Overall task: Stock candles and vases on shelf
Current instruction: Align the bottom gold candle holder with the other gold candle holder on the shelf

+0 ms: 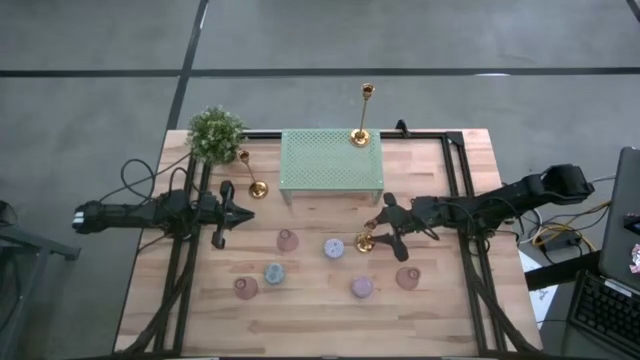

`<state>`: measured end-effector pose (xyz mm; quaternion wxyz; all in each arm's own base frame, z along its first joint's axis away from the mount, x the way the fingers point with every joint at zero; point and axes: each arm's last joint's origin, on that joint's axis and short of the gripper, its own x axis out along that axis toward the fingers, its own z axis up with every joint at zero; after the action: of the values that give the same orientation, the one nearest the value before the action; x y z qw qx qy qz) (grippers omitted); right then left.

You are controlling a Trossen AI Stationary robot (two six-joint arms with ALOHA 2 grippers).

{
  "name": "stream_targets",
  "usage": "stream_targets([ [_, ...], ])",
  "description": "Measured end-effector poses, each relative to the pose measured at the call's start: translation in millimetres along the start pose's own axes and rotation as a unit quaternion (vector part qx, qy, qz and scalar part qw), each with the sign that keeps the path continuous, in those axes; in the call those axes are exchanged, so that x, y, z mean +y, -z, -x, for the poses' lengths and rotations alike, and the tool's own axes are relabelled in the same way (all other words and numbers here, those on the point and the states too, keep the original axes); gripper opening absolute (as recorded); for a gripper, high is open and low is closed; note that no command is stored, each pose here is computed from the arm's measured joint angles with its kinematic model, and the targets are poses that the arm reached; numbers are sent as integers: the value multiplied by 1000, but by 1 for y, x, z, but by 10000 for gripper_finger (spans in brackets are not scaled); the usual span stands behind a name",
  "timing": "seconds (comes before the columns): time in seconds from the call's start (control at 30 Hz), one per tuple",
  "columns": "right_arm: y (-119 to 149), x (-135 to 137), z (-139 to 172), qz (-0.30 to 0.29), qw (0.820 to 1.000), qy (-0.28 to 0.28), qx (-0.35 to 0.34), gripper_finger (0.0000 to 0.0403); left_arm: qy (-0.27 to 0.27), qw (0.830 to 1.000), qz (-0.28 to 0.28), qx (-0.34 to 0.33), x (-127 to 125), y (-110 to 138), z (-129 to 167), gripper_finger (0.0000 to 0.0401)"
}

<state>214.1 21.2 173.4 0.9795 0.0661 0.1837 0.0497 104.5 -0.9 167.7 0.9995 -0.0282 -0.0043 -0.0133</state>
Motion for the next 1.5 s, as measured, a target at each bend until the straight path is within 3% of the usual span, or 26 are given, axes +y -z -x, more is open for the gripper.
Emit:
stream_targets([
  [0.17,0,0,0,2,1000,1,-2,150,0,1000,0,0,0,0,0,35],
  [0.53,-1,0,0,16,1000,5,-4,18,0,1000,0,0,0,0,0,35],
  [0.8,-12,1,-1,14,999,2,-31,15,0,1000,0,0,0,0,0,35],
  [1.2,-58,8,-5,25,999,2,-26,14,0,1000,0,0,0,0,0,35],
  [1.5,-94,13,-3,24,998,-2,-61,14,0,1000,0,0,0,0,0,35],
])
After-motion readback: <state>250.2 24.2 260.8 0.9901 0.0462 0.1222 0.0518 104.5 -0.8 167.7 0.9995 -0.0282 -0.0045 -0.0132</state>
